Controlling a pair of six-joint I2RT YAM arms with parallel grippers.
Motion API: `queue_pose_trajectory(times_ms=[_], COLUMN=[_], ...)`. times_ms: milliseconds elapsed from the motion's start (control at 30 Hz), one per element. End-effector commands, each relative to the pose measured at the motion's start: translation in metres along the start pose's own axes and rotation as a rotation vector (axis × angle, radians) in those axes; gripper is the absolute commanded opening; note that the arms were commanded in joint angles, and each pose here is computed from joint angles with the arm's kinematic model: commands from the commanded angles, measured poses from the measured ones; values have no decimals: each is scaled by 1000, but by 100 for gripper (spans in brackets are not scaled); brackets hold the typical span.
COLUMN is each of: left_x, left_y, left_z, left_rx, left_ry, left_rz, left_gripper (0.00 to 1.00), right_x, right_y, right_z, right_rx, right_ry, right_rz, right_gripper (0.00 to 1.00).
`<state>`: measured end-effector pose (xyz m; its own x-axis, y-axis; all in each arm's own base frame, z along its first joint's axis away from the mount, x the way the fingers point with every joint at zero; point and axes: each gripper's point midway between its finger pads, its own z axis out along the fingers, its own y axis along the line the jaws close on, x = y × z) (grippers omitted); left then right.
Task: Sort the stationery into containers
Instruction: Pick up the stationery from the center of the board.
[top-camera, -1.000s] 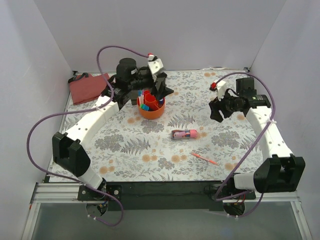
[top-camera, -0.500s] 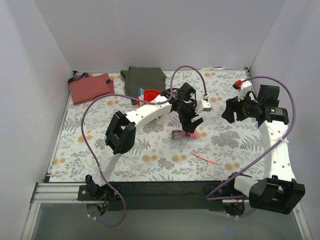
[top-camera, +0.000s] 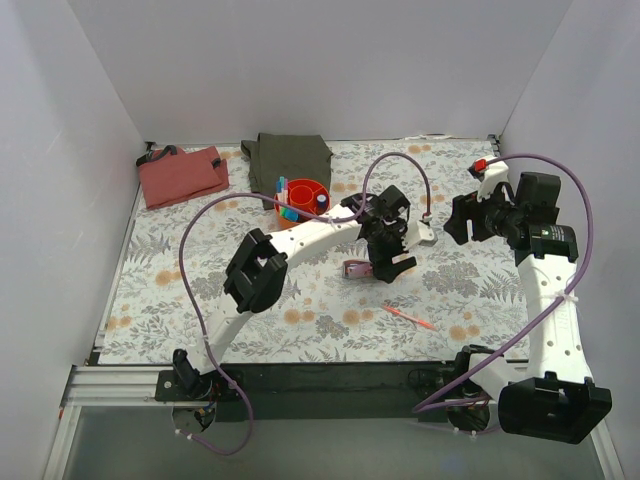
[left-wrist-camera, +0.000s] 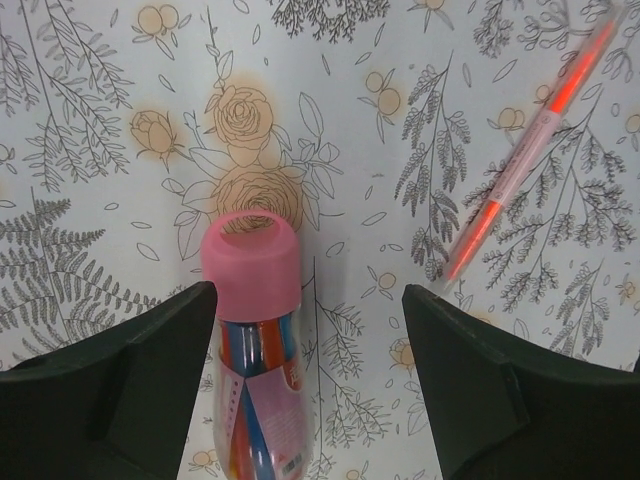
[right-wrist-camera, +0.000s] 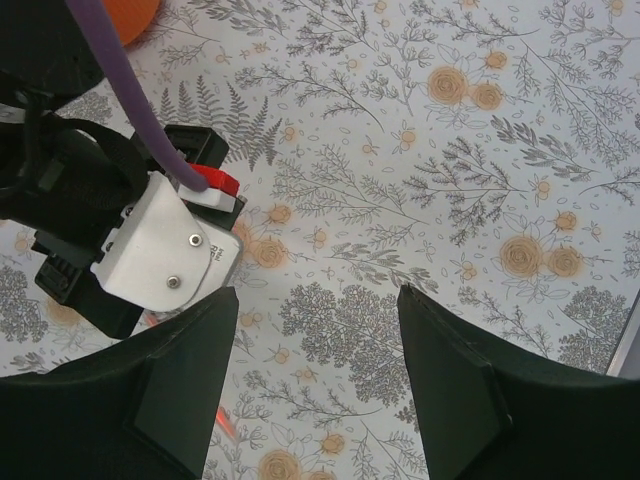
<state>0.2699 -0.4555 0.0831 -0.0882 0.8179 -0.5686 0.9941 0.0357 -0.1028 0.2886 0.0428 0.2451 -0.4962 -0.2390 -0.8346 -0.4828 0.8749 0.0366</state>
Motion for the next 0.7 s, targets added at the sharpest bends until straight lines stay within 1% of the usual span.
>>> queue_pose_trajectory(times_ms=[0,133,300,500,600,633,667], left_x=[11,11,12,20,24,27,31], left_y=[12,19,26,28,28,28,29], left_z=[11,22,32,39,42,44,46], left_rx=[-37,-55,-66,-68,-64,-63,-59], left_ry=[23,18,15,32,43,52,71], left_rz=[0,-3,6,18,27,30,40], left_gripper=[75,75,74,70,64,58,49], right_x=[-14,-19,-19,-16,-15,-15,-15], right_y=[-4,-6,-5,-6,-7,-8,-9], right_z=[-2,-6,-6,-4,-3,-3,-3], right_rx=[26,40,38,43,44,49,51], right_ry=[-36,-40,-37,-25,-20,-18,-16], right_rz=[-32,-47,-20,9,12,13,15], right_gripper=[74,74,74,74,74,74,74])
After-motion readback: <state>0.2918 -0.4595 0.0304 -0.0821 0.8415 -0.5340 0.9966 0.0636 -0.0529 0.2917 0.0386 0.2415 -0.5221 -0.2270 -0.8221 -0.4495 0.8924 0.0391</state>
